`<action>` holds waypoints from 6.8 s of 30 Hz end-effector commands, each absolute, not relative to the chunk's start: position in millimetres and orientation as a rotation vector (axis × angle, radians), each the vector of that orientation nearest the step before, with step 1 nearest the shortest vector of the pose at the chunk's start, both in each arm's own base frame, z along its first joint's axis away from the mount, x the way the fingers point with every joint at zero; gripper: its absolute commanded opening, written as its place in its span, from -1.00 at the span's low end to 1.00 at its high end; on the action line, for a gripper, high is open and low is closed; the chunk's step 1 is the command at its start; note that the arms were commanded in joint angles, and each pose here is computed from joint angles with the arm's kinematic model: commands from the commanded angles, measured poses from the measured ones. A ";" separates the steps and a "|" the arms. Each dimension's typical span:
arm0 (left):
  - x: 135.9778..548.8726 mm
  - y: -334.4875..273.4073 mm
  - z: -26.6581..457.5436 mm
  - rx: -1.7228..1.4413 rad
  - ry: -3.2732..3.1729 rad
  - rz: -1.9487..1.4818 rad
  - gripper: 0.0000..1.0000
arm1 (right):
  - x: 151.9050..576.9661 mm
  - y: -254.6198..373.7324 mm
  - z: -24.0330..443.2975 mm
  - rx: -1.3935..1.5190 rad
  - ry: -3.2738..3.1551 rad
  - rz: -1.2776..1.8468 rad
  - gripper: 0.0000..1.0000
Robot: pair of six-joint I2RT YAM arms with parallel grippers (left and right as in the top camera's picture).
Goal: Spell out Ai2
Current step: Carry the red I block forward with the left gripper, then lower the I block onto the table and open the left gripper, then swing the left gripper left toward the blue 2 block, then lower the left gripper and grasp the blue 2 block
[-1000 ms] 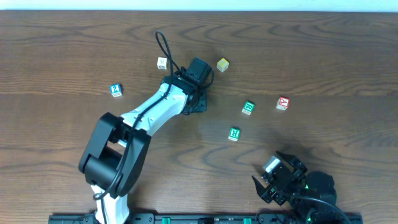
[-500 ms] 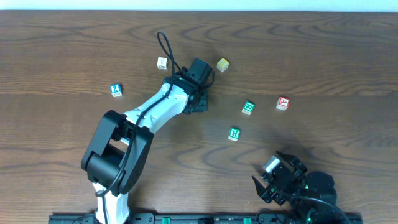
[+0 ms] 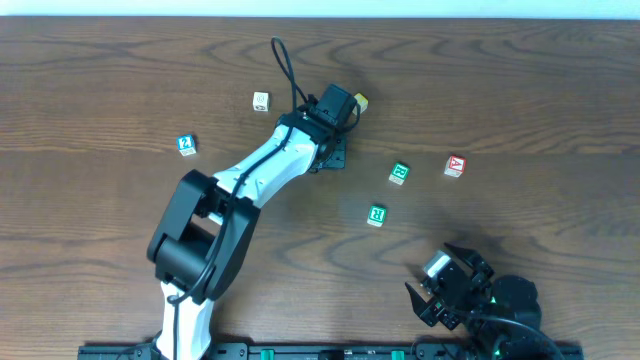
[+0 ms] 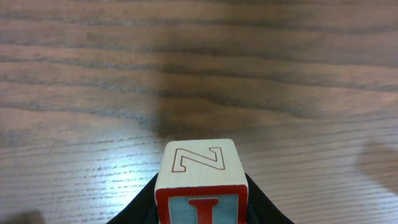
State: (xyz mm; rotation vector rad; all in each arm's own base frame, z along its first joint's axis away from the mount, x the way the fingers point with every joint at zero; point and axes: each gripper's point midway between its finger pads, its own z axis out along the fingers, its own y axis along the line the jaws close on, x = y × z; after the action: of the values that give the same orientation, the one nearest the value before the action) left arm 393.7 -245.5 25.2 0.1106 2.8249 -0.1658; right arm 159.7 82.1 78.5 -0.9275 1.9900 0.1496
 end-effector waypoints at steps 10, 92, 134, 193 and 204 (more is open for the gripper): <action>396.9 -261.7 11.6 0.086 2.901 -0.205 -0.89 | 158.7 82.9 73.8 -0.932 1.995 0.162 0.98; 428.3 -268.3 153.5 0.335 2.745 -0.168 0.91 | 158.7 82.9 73.8 -0.932 1.995 0.162 0.98; 354.6 13.9 92.5 -0.606 3.030 0.145 0.91 | 175.6 84.9 97.8 -0.942 1.861 0.093 0.99; 418.3 41.7 3.2 -0.626 2.933 0.130 0.36 | 181.8 85.9 108.7 -0.930 1.811 0.075 0.99; 420.2 42.1 3.4 -0.626 2.925 0.129 0.01 | 181.9 85.9 108.8 -0.930 1.810 0.075 0.98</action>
State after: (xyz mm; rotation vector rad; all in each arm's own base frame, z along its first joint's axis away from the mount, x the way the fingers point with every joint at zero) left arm 423.2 40.3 11.3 -0.6361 2.9023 0.1209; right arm 181.7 85.7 110.7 -0.9254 1.8143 0.0737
